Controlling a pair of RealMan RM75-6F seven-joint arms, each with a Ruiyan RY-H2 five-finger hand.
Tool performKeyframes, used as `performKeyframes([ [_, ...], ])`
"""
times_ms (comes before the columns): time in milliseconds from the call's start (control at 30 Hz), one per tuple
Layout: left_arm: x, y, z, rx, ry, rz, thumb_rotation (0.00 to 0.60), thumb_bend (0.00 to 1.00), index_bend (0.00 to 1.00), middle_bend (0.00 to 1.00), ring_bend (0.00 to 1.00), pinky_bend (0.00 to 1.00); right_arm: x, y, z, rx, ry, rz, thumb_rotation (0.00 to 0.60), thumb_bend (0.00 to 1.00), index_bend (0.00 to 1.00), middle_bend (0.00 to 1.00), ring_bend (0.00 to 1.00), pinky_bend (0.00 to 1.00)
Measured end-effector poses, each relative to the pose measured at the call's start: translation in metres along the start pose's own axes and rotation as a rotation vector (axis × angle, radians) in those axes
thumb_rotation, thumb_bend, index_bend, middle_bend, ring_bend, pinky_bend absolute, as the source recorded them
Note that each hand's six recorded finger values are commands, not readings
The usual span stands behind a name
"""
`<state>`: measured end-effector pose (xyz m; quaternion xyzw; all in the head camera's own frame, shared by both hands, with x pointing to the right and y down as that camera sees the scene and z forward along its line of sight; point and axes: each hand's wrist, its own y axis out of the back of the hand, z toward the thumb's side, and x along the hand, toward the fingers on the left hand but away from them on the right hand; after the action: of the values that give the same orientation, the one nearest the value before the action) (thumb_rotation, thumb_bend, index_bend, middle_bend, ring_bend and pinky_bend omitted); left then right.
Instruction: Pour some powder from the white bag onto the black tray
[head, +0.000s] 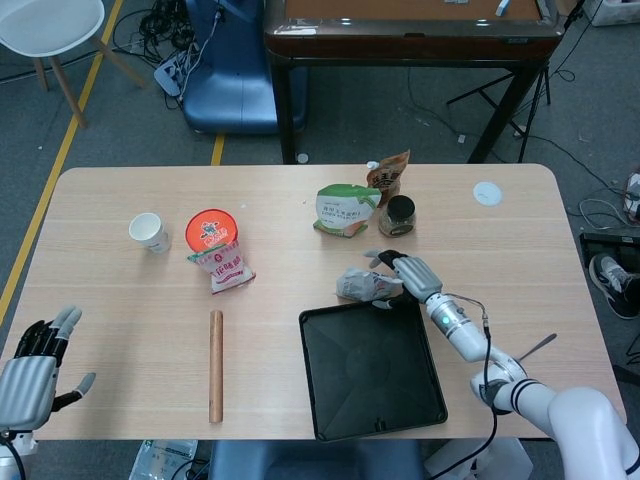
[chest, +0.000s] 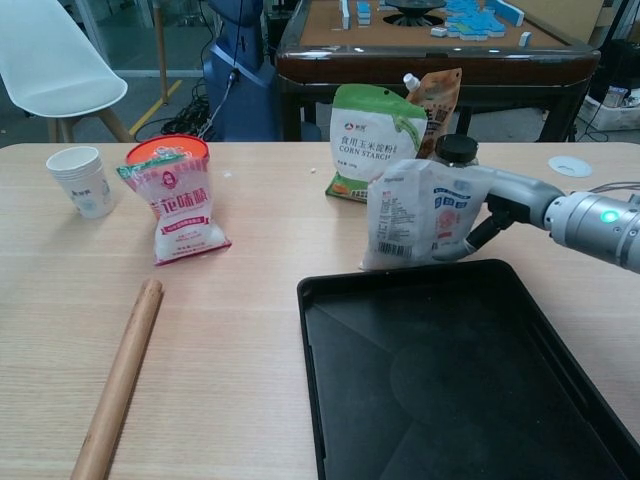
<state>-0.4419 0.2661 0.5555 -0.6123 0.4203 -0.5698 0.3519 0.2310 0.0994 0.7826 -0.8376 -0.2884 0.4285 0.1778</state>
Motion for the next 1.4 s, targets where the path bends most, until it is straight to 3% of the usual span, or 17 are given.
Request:
performKeyframes([
  [100,0.0,0.0,0.0,0.002,0.002,-0.001,0.6,0.21,0.07,0.09,0.13,0.08,-0.003,-0.006,-0.001,-0.011,-0.001,0.008,0.6,0.04,0.22,0.33,0.19,0.22],
  [267,0.0,0.001,0.001,0.003,0.0,0.003,0.6,0.21,0.07,0.09,0.13,0.08,-0.009,-0.012,-0.003,-0.027,-0.005,0.019,0.6,0.27,0.32,0.4,0.26,0.27],
  [400,-0.001,0.002,0.0,0.003,0.002,0.005,0.6,0.21,0.07,0.09,0.13,0.08,-0.013,-0.012,-0.004,-0.035,-0.01,0.029,0.6,0.38,0.39,0.45,0.31,0.32],
  [667,-0.001,0.002,0.0,0.003,0.001,0.006,0.6,0.21,0.07,0.09,0.13,0.08,-0.02,-0.001,-0.002,-0.01,0.002,0.018,0.6,0.6,0.56,0.58,0.49,0.57],
  [800,0.0,0.004,-0.001,0.006,0.003,0.011,0.6,0.21,0.07,0.09,0.13,0.08,-0.02,0.015,0.002,0.04,0.033,-0.006,0.6,0.68,0.63,0.64,0.57,0.65],
  [1100,0.001,0.001,0.001,-0.001,-0.005,0.006,0.6,0.21,0.07,0.09,0.13,0.08,-0.002,0.057,0.02,0.324,0.142,-0.019,0.6,0.8,0.74,0.73,0.68,0.74],
  [1400,0.004,-0.002,0.004,-0.011,-0.019,0.004,0.6,0.21,0.07,0.09,0.13,0.08,0.034,0.08,0.057,0.782,0.278,-0.032,0.6,0.82,0.82,0.82,0.78,0.83],
])
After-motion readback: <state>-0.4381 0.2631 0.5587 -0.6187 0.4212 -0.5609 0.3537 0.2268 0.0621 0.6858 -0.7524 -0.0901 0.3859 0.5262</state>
